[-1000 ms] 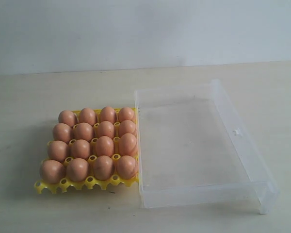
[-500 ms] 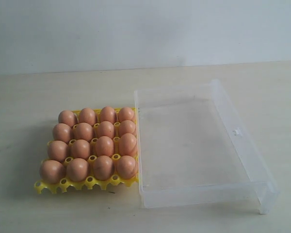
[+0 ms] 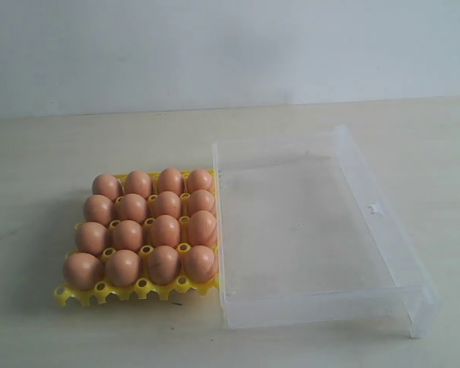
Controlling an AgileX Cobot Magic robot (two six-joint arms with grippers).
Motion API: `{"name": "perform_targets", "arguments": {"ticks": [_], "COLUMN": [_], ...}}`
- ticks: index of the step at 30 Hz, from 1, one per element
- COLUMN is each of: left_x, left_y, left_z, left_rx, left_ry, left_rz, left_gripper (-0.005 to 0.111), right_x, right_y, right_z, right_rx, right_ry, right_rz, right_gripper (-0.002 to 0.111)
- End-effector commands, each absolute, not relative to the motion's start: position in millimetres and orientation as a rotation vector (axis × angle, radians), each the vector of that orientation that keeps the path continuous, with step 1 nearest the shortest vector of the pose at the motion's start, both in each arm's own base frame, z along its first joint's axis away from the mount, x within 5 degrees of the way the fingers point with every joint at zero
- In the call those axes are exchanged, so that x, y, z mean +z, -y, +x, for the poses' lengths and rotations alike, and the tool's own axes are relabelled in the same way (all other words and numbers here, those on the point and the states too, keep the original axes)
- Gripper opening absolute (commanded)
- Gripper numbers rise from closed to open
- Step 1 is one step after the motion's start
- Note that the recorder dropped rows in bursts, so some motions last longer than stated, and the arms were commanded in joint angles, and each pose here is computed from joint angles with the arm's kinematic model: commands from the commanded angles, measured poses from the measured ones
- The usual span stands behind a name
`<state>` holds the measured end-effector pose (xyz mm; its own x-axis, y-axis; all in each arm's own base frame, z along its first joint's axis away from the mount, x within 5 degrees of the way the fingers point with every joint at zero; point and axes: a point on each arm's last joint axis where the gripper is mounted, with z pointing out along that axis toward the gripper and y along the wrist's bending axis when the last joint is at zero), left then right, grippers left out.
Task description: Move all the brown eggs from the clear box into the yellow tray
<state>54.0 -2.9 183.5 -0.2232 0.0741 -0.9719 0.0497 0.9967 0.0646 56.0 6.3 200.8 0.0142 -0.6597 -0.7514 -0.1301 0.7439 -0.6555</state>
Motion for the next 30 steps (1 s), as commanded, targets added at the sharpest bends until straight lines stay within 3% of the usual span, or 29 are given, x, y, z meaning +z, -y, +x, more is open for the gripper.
{"name": "perform_targets", "arguments": {"ticks": [1, 14, 22, 30], "left_x": [185.2, 185.2, 185.2, 185.2], "left_y": [3.3, 3.3, 3.3, 3.3], "left_z": [54.1, 54.1, 54.1, 54.1], "left_rx": [0.011, 0.011, 0.011, 0.011], "left_ry": [-1.791, -1.791, -1.791, -1.791], "left_rz": [0.089, 0.089, 0.089, 0.089], "left_gripper": [0.000, 0.000, 0.000, 0.000], "right_x": [200.1, 202.9, 201.8, 196.2], "right_y": [-6.0, -5.6, -5.2, -4.2], "right_z": [55.7, 55.9, 55.9, 55.9], "right_rx": [-0.463, -0.484, -0.071, 0.110], "right_ry": [-1.527, -1.496, -1.608, -1.671], "right_rz": [-0.656, -0.653, -0.225, -0.016], "right_gripper": [0.000, 0.000, 0.000, 0.000]}}
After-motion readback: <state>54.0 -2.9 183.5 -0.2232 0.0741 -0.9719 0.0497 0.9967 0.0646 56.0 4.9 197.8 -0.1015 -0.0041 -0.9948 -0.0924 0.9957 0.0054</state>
